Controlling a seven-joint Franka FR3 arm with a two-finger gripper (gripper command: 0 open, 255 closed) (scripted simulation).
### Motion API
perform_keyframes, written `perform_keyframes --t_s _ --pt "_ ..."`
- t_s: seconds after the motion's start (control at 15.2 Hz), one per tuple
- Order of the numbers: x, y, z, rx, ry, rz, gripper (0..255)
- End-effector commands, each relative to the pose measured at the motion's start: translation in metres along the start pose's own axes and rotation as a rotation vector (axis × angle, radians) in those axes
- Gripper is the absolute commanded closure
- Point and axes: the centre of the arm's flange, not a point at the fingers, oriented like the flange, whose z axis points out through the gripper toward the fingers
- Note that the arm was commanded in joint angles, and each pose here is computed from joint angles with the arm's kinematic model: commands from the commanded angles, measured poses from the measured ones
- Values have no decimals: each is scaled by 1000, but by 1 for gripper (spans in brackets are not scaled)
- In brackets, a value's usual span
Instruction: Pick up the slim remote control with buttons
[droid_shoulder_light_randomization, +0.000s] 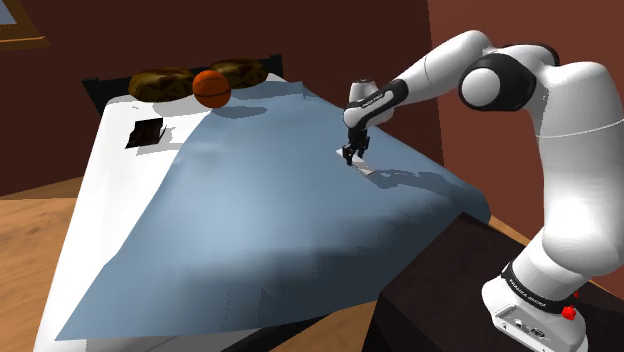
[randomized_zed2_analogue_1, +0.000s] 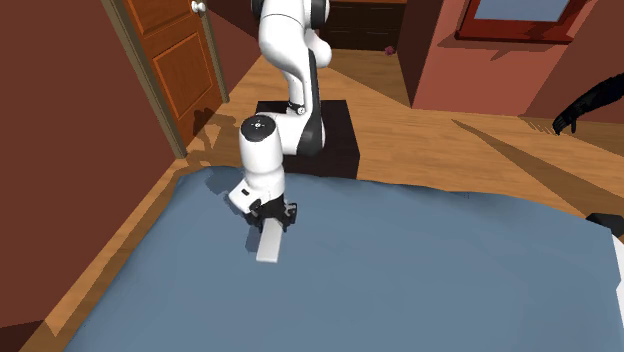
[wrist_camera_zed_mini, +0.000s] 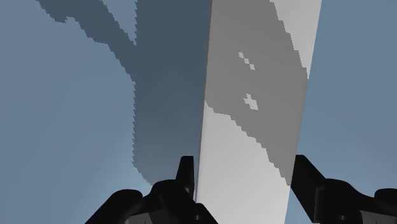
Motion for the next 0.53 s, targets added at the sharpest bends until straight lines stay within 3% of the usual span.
perform_keyframes --t_s 0.0,0.46 --pt "0 0 -11 0 0 0 255" --pt "1 1 -39 0 0 0 255"
